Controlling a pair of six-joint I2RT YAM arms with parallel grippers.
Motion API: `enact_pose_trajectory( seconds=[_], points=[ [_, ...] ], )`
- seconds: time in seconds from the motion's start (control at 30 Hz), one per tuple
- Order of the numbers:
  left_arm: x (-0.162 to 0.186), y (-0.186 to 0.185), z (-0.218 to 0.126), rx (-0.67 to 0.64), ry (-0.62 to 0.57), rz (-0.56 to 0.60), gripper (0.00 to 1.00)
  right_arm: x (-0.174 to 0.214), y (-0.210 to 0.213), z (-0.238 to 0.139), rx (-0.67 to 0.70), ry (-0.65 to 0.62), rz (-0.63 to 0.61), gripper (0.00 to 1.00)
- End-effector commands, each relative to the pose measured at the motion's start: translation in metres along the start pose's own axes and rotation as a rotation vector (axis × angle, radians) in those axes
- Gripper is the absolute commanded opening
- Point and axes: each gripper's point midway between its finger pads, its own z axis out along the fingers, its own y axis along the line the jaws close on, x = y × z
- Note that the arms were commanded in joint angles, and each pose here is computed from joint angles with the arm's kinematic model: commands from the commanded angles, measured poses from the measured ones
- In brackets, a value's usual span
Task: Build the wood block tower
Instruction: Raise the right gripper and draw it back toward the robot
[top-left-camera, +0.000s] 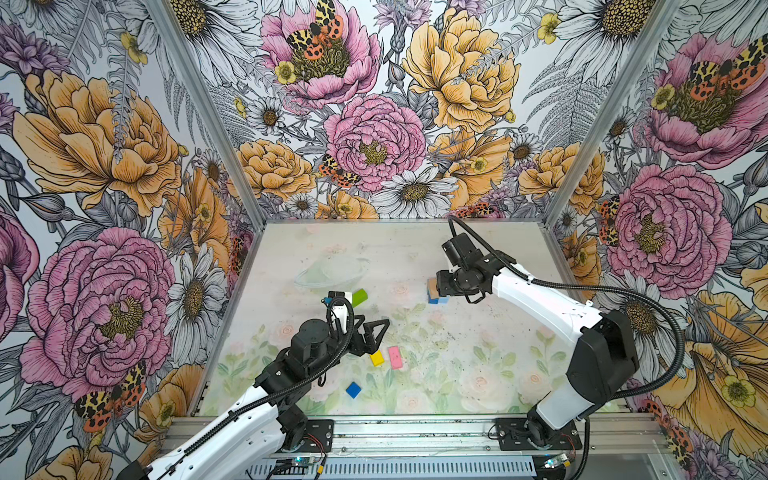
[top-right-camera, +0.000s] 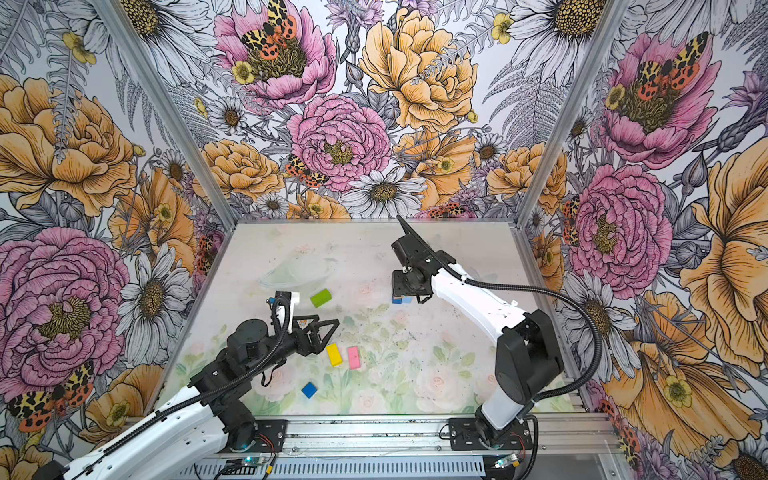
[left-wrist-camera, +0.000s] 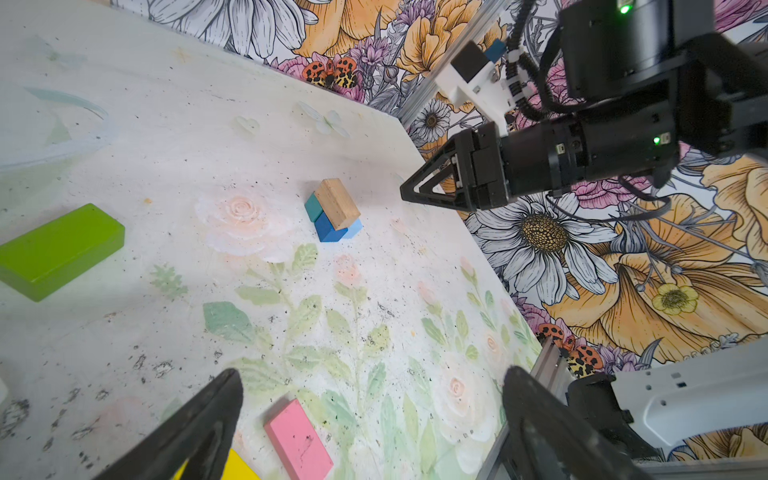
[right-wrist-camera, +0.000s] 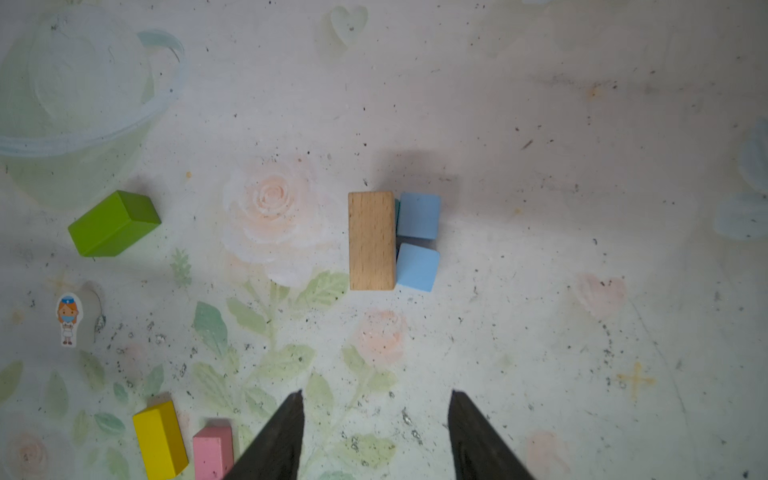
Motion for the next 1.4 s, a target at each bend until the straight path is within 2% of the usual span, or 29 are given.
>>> enact_pose_trajectory(
  seconds=[0.0, 0.13, 0.37, 0.67, 0.97, 1.37],
  points=[
    [0.013, 0.010, -0.006, -0.059, 0.010, -0.030, 0.99, 0.011, -0.006, -0.019, 0.012, -0.046, 0.012, 0.61],
    [0.018, 0.003, -0.011, -0.056, -0.003, -0.031, 0.99, 0.033, -0.015, -0.033, 0.007, -0.064, 0.023, 0.63],
    [0.023, -0.021, -0.011, -0.038, 0.005, 0.003, 0.99, 0.067, -0.029, -0.049, -0.019, -0.090, 0.046, 0.75],
    [0.035, -0.056, -0.002, -0.039, 0.038, 0.075, 0.99, 0.092, -0.038, -0.060, -0.057, -0.118, 0.057, 0.79],
    [0.047, -0.068, 0.006, -0.091, 0.069, 0.126, 0.99, 0.102, -0.043, -0.068, -0.071, -0.133, 0.049, 0.84],
    [0.042, -0.071, 0.011, -0.130, 0.071, 0.188, 0.99, 0.092, -0.046, -0.070, -0.040, -0.149, 0.051, 0.84]
  ],
)
